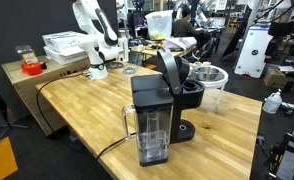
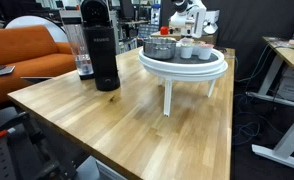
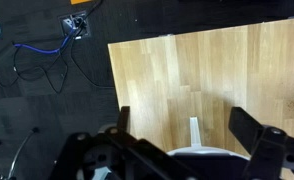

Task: Close the lid of the coffee maker

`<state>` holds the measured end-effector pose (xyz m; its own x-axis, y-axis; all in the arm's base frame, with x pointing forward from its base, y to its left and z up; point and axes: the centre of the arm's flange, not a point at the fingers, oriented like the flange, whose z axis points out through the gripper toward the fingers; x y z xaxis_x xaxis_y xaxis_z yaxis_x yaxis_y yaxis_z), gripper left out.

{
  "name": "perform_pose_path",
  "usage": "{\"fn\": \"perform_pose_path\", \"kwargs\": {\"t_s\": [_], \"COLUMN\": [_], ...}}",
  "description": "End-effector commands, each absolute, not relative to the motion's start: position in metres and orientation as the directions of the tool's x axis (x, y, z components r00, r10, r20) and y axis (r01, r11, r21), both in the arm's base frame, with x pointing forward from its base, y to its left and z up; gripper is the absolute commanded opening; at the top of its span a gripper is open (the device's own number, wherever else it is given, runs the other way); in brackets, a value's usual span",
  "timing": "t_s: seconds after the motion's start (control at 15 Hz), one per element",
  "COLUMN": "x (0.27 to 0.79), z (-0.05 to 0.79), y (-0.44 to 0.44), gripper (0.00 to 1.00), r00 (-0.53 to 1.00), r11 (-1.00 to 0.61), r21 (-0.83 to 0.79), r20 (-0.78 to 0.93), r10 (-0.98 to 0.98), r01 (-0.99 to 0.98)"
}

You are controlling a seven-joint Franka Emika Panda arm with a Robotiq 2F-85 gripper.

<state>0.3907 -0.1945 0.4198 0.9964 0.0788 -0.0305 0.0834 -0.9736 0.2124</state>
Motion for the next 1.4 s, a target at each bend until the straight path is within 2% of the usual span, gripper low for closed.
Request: {"fn": "perform_pose_path", "kwargs": {"t_s": [0.0, 0.47, 0.67, 1.33], "x": [0.391, 0.421, 0.436, 0.433], "z": [0.420, 0.438, 0.449, 0.450], "y": [-0.195, -0.139, -0.118, -0.107], "gripper": [1.00, 1.00, 1.00, 1.00], "r00": [0.996, 0.992, 0.990, 0.986], "r11": [-0.974, -0.994, -0.990, -0.990], "r21": [0.213, -0.022, -0.122, -0.117], "r20": [-0.030, 0.076, 0.128, 0.153], "r10": [0.078, 0.106, 0.056, 0.060], "r01": [0.083, 0.108, 0.072, 0.078]}}
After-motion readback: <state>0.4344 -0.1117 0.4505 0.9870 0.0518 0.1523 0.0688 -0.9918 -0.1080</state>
